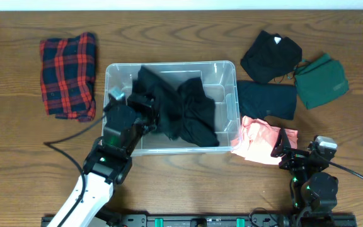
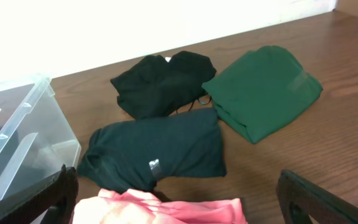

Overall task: Pack container
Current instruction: 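Carry the black garment into the clear bin with the left gripper, then open the left gripper and release the black garment in the bin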

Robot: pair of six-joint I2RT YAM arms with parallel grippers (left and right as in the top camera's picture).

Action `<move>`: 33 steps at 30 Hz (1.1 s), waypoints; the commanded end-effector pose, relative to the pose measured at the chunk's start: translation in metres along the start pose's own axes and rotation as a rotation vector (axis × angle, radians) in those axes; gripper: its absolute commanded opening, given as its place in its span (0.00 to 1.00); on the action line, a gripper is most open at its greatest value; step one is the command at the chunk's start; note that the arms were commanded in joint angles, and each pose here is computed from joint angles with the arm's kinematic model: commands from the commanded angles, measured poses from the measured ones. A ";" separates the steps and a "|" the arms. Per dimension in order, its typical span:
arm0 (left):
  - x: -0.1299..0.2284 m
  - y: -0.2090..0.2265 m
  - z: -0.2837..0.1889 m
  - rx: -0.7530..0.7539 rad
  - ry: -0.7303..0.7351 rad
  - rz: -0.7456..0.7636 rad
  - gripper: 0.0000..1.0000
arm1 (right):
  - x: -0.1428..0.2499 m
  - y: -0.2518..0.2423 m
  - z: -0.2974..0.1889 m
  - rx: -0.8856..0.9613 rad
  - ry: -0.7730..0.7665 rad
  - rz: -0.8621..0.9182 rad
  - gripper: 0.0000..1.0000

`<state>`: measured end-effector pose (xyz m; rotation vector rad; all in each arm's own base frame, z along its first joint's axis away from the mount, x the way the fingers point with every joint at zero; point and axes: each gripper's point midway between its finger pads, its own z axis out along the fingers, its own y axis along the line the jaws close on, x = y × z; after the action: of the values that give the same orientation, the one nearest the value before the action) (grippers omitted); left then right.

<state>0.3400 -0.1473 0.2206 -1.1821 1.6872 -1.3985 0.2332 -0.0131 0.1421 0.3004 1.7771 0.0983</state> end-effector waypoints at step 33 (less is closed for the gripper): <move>-0.074 0.028 -0.009 -0.240 -0.283 0.573 0.80 | 0.001 -0.001 0.000 0.002 0.001 0.011 0.99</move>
<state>0.3429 -0.0876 0.1561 -1.0336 1.9152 -0.7321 0.2332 -0.0132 0.1421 0.3007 1.7766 0.0981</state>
